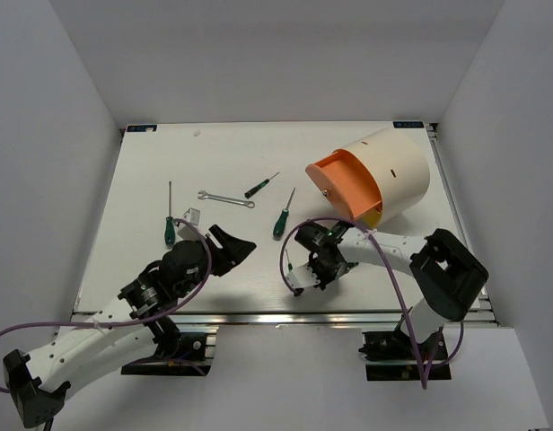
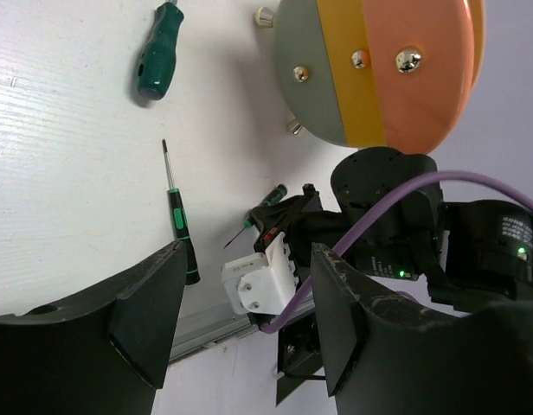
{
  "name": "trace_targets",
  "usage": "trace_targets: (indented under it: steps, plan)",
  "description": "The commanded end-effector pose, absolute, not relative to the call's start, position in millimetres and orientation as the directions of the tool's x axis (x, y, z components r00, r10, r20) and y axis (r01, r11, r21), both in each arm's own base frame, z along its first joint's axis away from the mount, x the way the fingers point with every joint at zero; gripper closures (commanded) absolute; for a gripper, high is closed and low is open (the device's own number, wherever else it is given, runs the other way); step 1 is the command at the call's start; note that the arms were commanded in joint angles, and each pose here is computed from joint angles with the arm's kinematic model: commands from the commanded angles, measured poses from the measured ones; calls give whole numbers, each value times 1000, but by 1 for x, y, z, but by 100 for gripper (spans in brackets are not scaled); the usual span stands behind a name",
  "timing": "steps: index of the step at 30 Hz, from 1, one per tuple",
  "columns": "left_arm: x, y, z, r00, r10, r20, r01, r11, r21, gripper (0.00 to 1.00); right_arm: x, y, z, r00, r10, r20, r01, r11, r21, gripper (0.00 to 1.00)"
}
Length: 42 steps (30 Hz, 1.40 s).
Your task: Sort the tools into containers
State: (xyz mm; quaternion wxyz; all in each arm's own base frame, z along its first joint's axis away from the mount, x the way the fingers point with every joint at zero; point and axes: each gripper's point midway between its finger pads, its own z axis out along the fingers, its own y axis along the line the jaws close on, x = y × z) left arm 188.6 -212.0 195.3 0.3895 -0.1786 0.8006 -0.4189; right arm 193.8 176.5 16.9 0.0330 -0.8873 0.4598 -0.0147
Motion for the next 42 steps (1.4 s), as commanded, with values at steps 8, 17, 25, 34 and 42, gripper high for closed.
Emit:
trace_targets:
  steps: [8,17,25,34,42]
  plan:
    - [185,-203,202,-610,-636,-472,45,567,-823,32,183,234,94,299,-897,-325,-954,-270,-130,100]
    - [188,-220,198,-644,-615,-456,57,555,-830,32,158,290,216,244,-695,-676,-968,-212,-132,100]
    - [197,-237,195,-668,-612,-423,23,552,-834,32,243,293,346,-38,-465,-885,-953,283,-108,100]
    - [204,-268,164,-716,-575,-397,-131,669,-732,25,341,206,363,-231,-374,-898,-687,717,-122,100]
    - [203,-302,120,-785,-449,-426,-169,818,-550,22,366,176,314,-333,-424,-842,-640,758,-129,100]
